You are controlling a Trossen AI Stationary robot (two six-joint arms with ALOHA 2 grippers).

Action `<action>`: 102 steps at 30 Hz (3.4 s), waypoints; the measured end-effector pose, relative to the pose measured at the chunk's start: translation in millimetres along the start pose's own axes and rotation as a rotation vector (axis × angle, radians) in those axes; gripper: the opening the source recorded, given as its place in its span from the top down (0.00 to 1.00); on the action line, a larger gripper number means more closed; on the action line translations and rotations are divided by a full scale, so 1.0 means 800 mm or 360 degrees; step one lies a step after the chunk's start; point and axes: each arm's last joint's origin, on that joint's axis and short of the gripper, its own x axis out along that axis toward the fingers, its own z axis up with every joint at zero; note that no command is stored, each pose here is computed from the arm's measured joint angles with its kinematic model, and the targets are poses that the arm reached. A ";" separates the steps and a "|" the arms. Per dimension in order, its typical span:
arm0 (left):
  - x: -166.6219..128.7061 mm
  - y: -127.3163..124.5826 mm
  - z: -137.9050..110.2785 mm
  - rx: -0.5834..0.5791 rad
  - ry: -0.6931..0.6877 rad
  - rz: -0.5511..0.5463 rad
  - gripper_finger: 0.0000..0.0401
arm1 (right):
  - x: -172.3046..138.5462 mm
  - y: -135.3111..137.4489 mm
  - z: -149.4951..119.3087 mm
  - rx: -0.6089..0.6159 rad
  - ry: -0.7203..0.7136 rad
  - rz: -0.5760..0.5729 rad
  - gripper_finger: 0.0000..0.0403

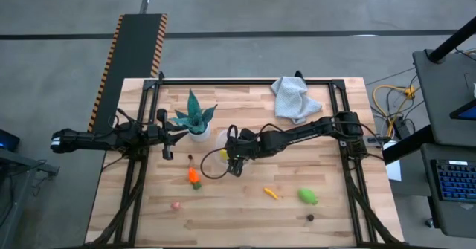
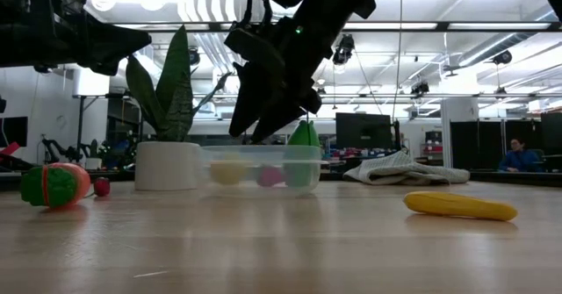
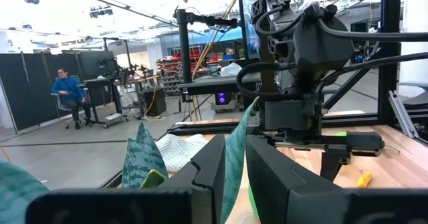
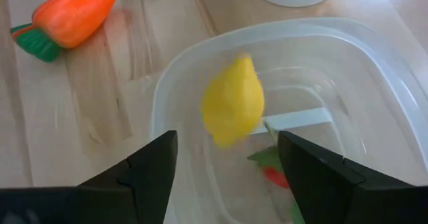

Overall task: Pick and placing Produce into tupperware
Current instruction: Put the yellow corn into the container

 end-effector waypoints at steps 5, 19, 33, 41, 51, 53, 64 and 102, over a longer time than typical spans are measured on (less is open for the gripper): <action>0.000 0.000 0.000 0.0000 0.0001 -0.0001 0.88 | 0.000 0.000 0.000 0.0001 -0.0002 -0.0001 0.39; 0.000 0.000 0.000 0.0000 0.0001 -0.0001 0.88 | -0.075 0.018 0.018 -0.0010 -0.0196 0.0106 0.42; 0.000 0.000 0.000 -0.0001 -0.0001 -0.0001 0.88 | -0.181 0.055 -0.021 -0.0129 -0.0137 0.0063 0.42; 0.000 0.000 0.000 -0.0001 -0.0001 0.0000 0.88 | -0.197 0.081 -0.058 0.0035 0.0021 0.0040 0.42; 0.000 0.000 0.000 -0.0001 -0.0001 0.0000 0.88 | -0.176 0.107 -0.104 0.0179 0.0188 -0.0036 0.42; 0.000 0.000 0.000 0.0000 0.0003 -0.0001 0.88 | -0.164 0.112 -0.115 0.0182 0.0227 -0.0067 0.42; 0.000 0.000 0.000 -0.0004 -0.0001 -0.0002 0.88 | -0.088 0.128 -0.162 0.0132 0.0529 -0.0254 0.42; 0.000 0.000 0.000 -0.0006 0.0000 -0.0001 0.88 | -0.052 0.127 -0.191 0.0131 0.0671 -0.0281 0.64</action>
